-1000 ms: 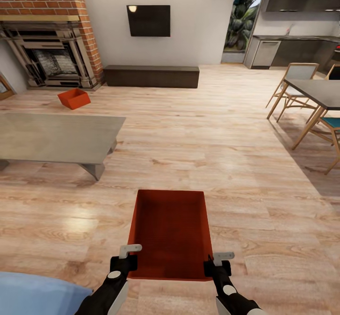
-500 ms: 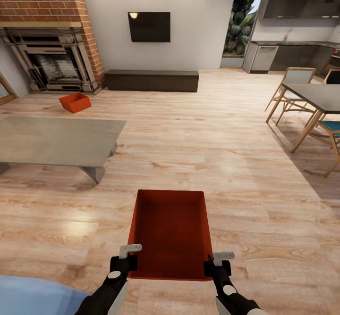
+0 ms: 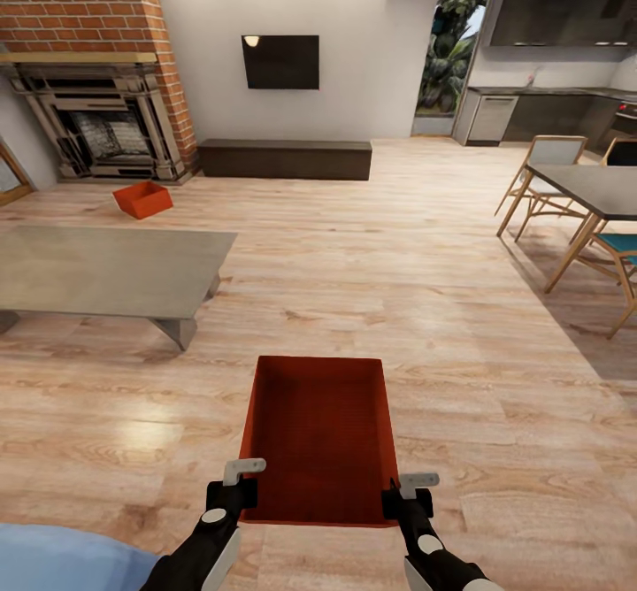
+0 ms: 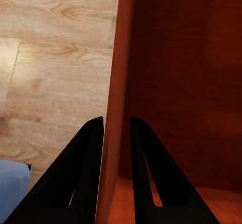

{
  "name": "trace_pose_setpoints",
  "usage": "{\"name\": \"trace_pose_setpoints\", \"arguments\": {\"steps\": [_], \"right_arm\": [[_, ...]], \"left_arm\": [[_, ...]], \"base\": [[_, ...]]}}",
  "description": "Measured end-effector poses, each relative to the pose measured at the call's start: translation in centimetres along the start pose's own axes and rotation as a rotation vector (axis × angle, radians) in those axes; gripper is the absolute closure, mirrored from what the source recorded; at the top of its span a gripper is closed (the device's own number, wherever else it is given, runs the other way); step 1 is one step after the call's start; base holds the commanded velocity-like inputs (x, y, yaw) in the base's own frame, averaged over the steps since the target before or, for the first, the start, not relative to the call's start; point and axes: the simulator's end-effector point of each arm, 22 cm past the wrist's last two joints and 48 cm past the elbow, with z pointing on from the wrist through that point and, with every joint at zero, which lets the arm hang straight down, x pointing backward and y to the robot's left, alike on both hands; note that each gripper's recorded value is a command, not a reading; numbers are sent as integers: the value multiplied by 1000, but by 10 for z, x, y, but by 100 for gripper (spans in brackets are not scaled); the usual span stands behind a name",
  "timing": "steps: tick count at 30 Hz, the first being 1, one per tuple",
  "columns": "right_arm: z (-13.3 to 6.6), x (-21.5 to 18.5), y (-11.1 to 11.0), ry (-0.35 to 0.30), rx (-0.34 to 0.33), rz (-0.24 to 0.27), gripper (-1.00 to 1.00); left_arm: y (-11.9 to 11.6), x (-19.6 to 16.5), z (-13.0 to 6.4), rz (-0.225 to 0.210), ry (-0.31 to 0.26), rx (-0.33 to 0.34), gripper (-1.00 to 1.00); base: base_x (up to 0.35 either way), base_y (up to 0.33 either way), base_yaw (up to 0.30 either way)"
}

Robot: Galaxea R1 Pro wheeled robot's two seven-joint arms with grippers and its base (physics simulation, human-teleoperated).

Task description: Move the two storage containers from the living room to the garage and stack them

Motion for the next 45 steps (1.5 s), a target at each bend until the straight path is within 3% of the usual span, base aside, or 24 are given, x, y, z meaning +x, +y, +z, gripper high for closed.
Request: {"name": "trace_pose_setpoints", "arguments": {"steps": [45], "right_arm": [[-8,-39,-3,-73,4,3,100]], "left_arm": [[0,-36,-15,-8,-71,3,100]], "base": [[0,0,0]]}}
